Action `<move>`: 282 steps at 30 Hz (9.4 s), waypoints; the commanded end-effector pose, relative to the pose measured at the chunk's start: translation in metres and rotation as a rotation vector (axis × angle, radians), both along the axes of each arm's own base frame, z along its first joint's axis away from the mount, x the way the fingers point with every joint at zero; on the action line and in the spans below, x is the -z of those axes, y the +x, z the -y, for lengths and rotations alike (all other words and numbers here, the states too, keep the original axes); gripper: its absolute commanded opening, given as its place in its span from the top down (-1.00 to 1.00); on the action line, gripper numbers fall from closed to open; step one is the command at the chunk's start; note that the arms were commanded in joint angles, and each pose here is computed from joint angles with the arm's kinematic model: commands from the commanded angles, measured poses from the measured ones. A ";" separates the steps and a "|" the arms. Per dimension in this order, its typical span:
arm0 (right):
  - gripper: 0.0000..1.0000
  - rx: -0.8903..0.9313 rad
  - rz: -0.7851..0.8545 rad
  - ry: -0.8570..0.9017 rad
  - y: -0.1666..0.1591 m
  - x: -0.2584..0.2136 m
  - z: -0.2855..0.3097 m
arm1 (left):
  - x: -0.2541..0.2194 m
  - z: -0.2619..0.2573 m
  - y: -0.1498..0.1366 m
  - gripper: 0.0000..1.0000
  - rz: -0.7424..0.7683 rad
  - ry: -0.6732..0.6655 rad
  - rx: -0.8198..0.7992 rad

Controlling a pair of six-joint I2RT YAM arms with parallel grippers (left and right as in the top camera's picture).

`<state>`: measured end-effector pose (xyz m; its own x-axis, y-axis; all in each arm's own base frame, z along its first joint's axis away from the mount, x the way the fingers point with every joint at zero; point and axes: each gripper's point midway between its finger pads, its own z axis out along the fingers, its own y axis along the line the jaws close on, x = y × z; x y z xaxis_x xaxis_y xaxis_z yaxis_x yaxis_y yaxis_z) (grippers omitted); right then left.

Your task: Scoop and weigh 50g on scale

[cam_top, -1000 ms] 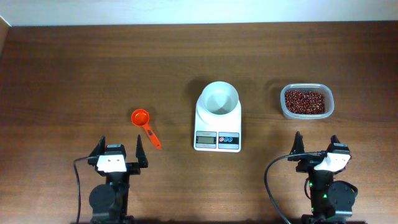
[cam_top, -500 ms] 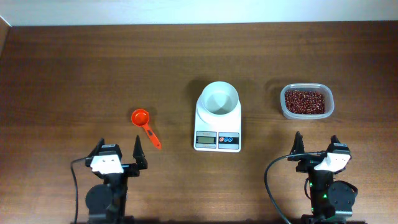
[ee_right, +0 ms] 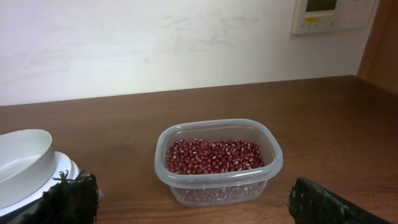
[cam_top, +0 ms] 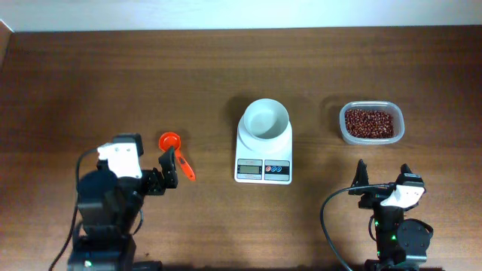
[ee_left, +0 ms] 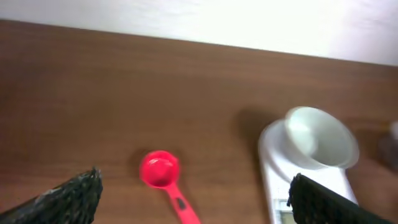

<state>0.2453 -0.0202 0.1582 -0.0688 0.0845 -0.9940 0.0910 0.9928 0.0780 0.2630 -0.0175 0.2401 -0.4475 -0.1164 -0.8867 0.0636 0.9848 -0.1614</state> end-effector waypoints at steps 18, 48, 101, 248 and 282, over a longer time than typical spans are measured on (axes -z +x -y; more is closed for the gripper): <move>-0.97 0.006 -0.004 0.003 0.000 0.003 0.001 | -0.025 0.040 0.002 -0.98 0.014 -0.136 0.208; -0.98 0.006 -0.004 0.003 0.000 0.003 0.001 | 0.026 -0.014 0.032 -0.83 -0.316 -0.264 -0.251; -0.98 0.006 -0.004 0.003 0.000 0.003 0.001 | 0.243 -0.043 0.120 0.78 -0.730 0.054 -0.224; 0.31 -1.023 -0.869 0.843 -0.051 -0.025 -0.293 | 0.120 0.134 -0.059 1.00 -0.948 -0.340 -0.295; 0.90 -1.033 -0.890 0.843 -0.055 -0.024 -0.293 | 0.116 0.134 -0.046 0.94 -0.867 -0.256 -0.189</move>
